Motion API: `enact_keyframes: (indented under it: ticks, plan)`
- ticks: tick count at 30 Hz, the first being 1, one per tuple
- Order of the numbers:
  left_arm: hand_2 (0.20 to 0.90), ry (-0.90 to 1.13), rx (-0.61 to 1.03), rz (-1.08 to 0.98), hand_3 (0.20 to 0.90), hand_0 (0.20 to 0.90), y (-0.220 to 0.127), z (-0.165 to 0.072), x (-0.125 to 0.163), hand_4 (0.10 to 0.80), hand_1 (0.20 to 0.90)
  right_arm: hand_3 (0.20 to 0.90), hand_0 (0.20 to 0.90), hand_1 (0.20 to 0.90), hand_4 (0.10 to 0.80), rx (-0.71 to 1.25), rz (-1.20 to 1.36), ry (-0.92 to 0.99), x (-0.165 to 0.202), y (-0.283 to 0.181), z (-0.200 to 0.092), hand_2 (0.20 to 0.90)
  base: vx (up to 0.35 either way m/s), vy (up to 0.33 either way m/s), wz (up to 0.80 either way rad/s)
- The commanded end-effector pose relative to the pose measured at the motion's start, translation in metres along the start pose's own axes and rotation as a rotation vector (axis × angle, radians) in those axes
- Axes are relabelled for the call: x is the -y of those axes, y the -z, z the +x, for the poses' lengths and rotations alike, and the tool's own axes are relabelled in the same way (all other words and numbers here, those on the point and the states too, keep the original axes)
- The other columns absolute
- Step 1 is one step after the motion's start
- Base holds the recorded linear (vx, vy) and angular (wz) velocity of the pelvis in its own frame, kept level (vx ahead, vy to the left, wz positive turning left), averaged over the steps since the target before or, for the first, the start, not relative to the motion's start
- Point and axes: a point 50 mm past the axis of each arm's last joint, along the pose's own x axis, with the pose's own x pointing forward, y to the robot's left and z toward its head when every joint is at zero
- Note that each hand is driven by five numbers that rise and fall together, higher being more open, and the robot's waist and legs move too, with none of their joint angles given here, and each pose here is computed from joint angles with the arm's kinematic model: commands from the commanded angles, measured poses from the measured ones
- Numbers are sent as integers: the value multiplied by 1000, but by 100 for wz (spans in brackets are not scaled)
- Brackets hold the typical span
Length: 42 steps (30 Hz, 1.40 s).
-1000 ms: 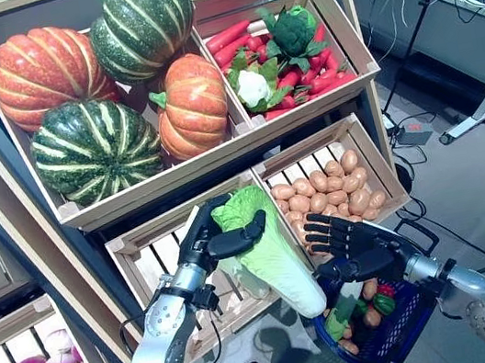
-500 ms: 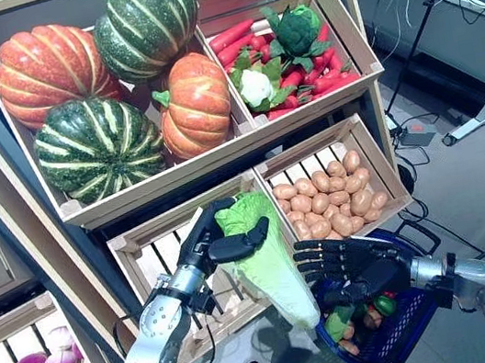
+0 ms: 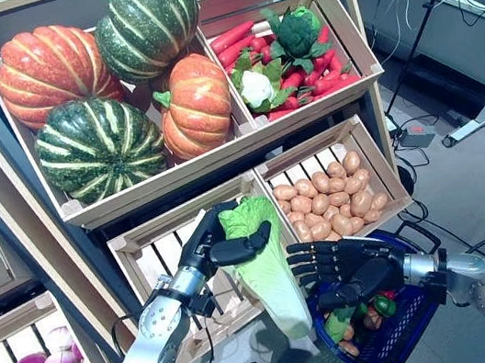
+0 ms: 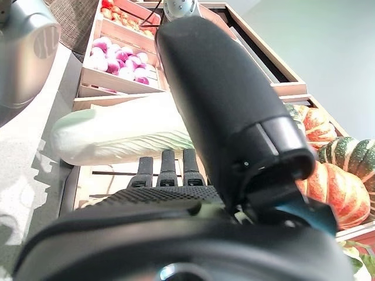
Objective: Put vegetables into the basket
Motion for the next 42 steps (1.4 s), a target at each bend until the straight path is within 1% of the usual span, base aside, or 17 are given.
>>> enact_keyframes:
  ticks: [1,8,13,22,31,35,39,42]
  plan:
    - [300,93,364,-24,300,300,-66,28,15,400,300,900,900,900,800,99,-42,-127,-11,-27,20,900,0,0,0]
    - [300,89,370,-35,300,300,-65,29,17,400,300,900,900,900,800,88,-14,-108,-11,-20,30,900,0,0,0]
    - [300,85,372,-45,300,300,-65,29,19,400,300,900,900,900,800,119,42,-18,-7,-17,38,900,0,0,0]
    - [300,79,382,-74,300,300,-64,29,23,400,300,900,900,900,800,146,98,81,-7,-9,50,900,0,0,0]
    - [300,68,384,-81,300,300,-65,30,26,400,300,900,900,900,800,132,143,192,-1,3,56,900,0,0,0]
    - [300,67,385,-84,300,300,-67,29,25,400,300,900,900,900,800,127,155,176,-2,6,57,900,0,0,0]
    - [300,77,385,-92,300,300,-65,28,26,400,300,900,900,900,800,90,160,113,-6,10,59,900,0,0,0]
    - [300,89,383,-96,300,300,-65,28,26,400,300,900,900,900,800,26,153,49,-11,16,61,900,0,0,0]
